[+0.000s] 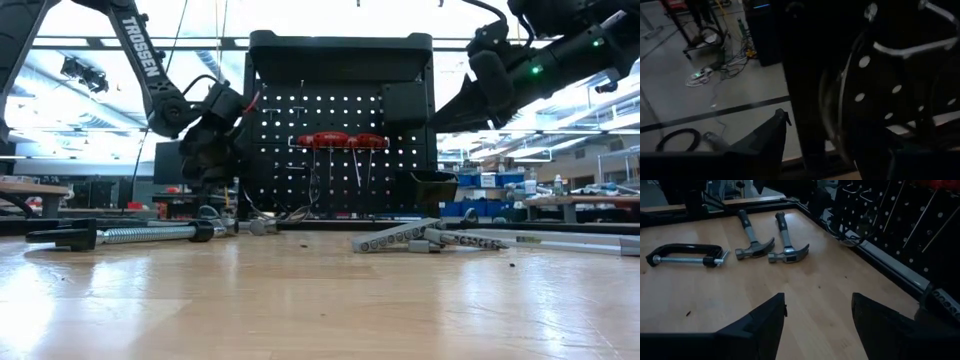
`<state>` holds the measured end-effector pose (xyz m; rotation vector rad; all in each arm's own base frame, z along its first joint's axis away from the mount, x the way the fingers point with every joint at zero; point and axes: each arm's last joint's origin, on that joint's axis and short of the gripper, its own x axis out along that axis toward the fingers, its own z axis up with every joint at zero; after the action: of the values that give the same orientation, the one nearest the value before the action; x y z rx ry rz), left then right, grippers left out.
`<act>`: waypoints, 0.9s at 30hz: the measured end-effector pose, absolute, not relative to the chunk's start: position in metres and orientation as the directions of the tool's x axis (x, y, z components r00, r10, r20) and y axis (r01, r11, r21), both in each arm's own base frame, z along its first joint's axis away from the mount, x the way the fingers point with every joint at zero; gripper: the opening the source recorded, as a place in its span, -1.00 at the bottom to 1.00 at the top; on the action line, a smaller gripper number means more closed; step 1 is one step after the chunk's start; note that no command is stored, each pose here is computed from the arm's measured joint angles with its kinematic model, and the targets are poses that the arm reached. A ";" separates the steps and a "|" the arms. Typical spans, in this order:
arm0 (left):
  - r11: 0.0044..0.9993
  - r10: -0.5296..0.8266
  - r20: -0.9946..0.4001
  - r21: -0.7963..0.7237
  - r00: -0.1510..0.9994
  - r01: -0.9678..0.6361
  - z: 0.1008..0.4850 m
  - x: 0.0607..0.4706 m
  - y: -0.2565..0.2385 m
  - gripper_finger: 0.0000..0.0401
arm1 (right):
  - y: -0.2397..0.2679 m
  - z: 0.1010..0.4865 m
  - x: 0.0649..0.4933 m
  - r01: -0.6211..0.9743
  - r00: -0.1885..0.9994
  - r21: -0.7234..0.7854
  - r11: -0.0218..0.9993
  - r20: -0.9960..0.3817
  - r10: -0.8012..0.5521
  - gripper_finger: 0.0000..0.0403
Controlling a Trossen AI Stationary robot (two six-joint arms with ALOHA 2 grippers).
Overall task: Hang tools onto peg board
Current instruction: Unhang the left glasses
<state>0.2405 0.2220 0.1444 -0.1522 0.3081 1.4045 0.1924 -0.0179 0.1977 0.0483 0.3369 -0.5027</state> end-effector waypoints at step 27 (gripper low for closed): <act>0.121 0.958 -0.275 0.113 0.086 -0.986 0.148 0.247 0.218 -0.98 | -0.018 0.198 0.193 0.481 0.825 -0.030 0.876 -0.325 -0.463 0.14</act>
<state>0.2466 0.2178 0.1484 -0.1114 0.3112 1.4528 0.1925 -0.0179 0.1981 0.0543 0.3312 -0.5020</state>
